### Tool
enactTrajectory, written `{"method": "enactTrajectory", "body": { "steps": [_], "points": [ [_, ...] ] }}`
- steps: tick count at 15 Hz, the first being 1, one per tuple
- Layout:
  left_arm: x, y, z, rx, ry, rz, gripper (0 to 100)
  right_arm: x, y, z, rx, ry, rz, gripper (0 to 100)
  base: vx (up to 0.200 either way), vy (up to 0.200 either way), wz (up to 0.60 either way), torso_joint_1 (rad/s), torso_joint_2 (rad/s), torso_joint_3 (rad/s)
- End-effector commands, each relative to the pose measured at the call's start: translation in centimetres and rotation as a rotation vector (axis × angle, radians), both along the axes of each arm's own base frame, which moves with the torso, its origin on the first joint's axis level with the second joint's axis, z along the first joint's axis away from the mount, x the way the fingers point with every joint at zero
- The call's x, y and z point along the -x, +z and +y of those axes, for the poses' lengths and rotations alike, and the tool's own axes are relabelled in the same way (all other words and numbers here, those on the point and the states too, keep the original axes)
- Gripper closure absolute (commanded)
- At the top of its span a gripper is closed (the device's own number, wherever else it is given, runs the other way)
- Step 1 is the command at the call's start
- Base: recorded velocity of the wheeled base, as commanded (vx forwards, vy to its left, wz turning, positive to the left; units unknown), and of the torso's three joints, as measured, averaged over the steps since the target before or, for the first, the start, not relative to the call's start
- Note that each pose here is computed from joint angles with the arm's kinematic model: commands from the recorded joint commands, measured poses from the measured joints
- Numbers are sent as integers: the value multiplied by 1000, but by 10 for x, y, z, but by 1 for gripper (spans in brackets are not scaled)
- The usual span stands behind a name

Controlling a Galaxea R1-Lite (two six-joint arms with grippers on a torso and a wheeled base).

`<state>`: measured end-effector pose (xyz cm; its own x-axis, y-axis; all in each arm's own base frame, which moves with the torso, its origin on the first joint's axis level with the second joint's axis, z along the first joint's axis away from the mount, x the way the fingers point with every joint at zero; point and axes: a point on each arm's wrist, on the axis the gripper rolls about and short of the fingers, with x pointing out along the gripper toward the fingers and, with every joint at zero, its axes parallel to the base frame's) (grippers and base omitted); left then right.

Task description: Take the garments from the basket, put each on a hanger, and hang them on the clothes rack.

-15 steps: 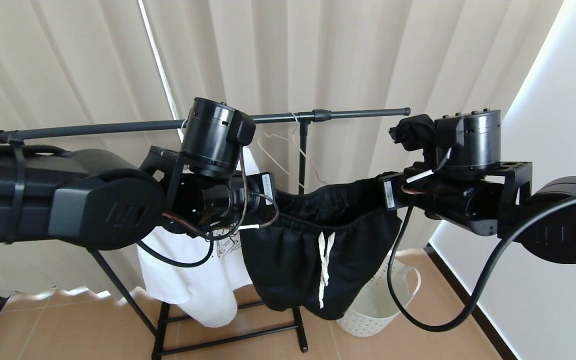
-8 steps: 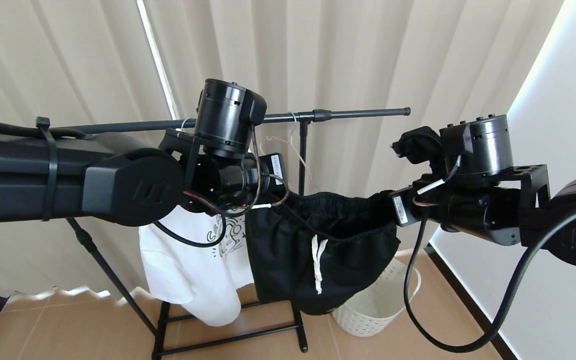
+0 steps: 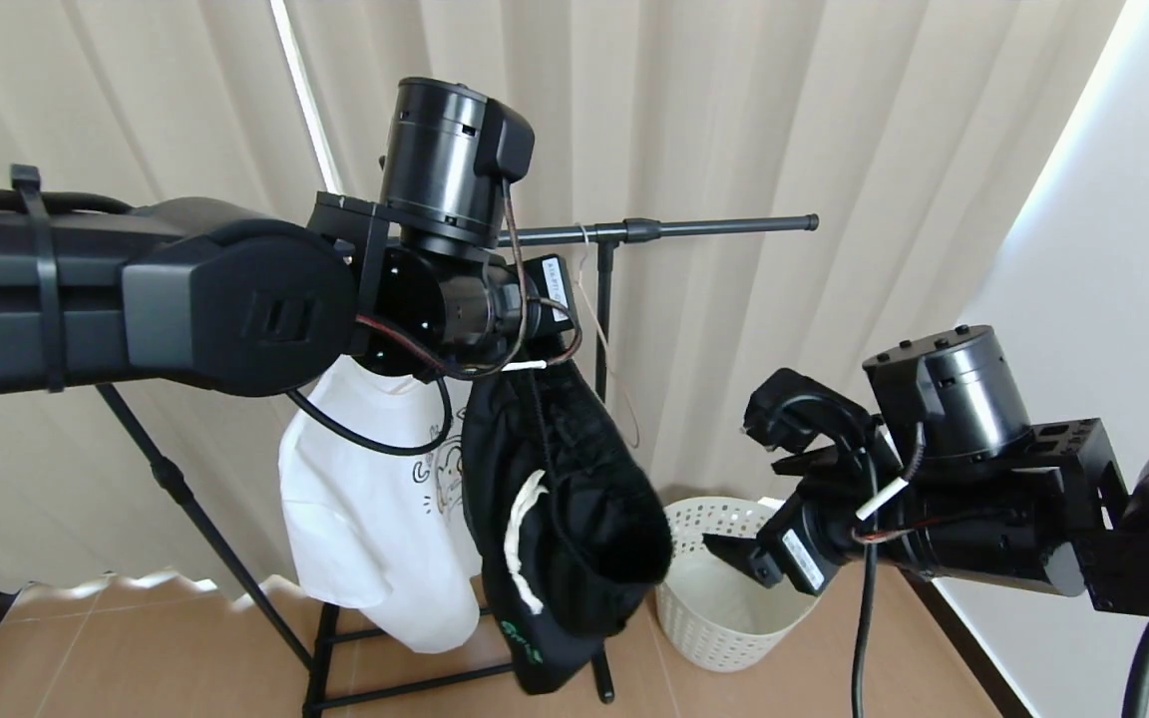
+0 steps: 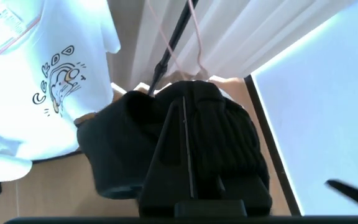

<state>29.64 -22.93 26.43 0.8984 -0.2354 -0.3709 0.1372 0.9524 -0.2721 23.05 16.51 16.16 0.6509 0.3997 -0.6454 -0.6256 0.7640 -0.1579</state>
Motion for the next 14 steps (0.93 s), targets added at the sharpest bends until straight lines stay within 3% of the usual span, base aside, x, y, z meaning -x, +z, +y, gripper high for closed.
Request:
{"method": "enactTrajectory", "body": {
  "steps": [1, 3, 4, 5, 9, 14],
  "points": [
    [4, 8, 0, 16, -5, -21, 100, 8, 0, 1, -56, 94, 31, 0, 0, 0, 0, 0, 0, 0],
    [9, 7, -3, 12, -16, -17, 100, 5, 6, 7, -194, 176, 19, 0, 0, 0, 0, 0, 0, 0],
    [9, 7, -3, 10, -16, -15, 100, 5, 6, 7, -205, 176, 18, 0, 0, 0, 0, 0, 0, 0],
    [11, 4, -2, 3, -16, -7, 100, 0, 13, 12, -340, 140, -12, 0, 0, 0, 0, 0, 0, 0],
    [11, 4, -2, 3, -19, -6, 100, -14, 11, 34, -502, 104, -46, 0, 0, 0, 0, 0, 0, 0],
    [18, 7, -10, 11, -48, -16, 100, -40, -12, 40, -442, -22, -59, 0, 0, 0, 0, 0, 0, 0]
  ]
}}
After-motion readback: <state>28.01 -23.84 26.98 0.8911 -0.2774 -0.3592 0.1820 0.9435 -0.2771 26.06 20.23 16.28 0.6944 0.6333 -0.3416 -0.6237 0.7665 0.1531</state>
